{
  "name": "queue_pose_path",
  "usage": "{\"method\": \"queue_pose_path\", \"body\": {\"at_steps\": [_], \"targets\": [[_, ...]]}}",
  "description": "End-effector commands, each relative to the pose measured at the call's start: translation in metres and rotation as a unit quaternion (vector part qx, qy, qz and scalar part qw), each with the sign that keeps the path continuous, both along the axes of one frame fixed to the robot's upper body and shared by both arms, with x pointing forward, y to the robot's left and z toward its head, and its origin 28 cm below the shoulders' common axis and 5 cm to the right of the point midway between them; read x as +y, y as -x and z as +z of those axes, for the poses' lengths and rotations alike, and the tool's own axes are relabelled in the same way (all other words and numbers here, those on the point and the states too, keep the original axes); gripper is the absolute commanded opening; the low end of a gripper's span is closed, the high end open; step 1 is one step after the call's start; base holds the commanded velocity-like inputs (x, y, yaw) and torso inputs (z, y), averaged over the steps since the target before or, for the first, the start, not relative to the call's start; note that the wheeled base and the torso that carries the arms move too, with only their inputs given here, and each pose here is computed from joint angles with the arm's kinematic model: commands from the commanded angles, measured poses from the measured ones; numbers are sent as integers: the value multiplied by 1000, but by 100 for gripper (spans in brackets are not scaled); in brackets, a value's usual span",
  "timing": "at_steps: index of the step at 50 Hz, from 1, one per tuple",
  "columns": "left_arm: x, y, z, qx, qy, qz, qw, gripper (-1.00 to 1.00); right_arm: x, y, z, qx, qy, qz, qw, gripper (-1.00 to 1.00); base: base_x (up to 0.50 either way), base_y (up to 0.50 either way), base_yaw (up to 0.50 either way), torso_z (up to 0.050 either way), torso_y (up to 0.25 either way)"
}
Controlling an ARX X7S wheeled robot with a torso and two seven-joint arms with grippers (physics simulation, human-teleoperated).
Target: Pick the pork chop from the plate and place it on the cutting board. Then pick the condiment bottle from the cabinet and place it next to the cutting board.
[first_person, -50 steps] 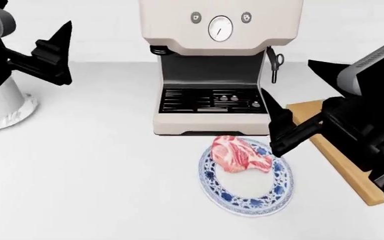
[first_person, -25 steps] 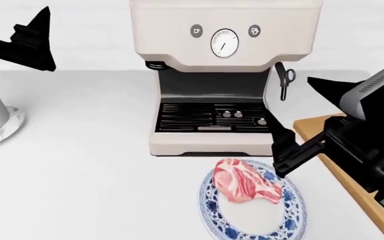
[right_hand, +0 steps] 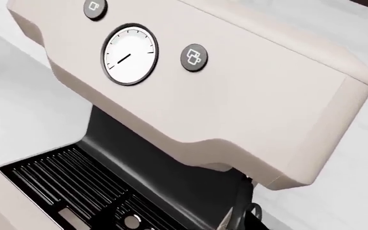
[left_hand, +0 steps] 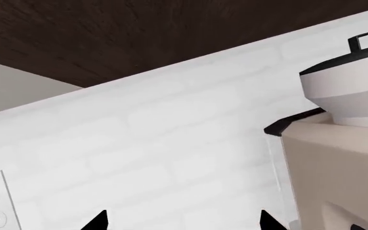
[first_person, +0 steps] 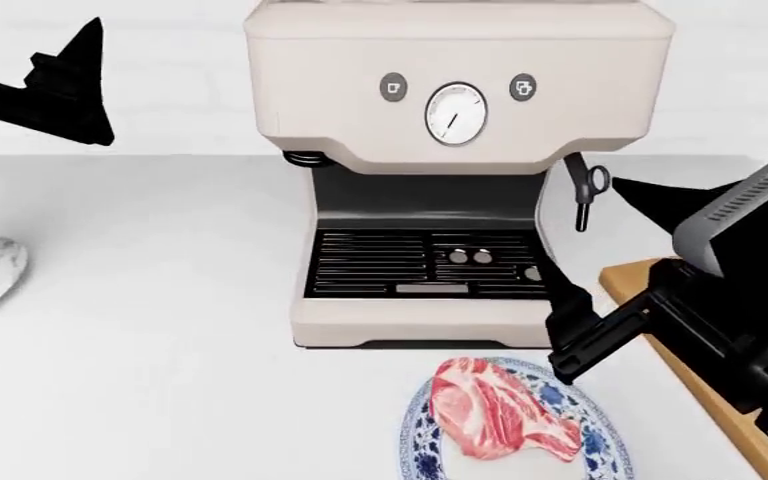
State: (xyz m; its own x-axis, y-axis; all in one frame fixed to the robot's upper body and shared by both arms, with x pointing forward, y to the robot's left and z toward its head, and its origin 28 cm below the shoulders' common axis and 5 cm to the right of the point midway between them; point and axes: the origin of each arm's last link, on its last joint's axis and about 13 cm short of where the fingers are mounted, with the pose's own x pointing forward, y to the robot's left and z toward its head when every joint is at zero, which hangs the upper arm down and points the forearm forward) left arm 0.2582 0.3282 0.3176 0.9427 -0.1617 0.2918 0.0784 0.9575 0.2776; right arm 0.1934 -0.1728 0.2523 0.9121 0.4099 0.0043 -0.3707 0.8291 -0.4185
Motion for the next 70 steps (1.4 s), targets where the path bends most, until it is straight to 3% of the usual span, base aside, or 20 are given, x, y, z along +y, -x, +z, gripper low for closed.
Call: {"method": "queue_pose_path", "body": {"at_steps": [1,25,35,50,62,70], "targets": [[0,0,-1,1,0,-1,1000,100,2,-3,-2,7,0,14,1000,100,0,0,0,0,0],[-1,0,-2,2,-1,-2,1000,100,-6,13,-1,43,-5,30,999,100,0,0,0,0,0],[-1,-1,-4,5,-3,-3,1000,100,-5,15,-7,89,26,50,994,100,0,0,0,0,0],[0,-2,-8,10,-2,-1,1000,100,-12,8,-2,152,86,87,981,100,0,0,0,0,0],[0,-5,-10,16,-2,0,1000,100,-16,7,8,229,102,86,964,100,0,0,0,0,0],[0,-7,-11,20,-2,1,1000,100,-17,15,16,249,102,106,957,100,0,0,0,0,0]]}}
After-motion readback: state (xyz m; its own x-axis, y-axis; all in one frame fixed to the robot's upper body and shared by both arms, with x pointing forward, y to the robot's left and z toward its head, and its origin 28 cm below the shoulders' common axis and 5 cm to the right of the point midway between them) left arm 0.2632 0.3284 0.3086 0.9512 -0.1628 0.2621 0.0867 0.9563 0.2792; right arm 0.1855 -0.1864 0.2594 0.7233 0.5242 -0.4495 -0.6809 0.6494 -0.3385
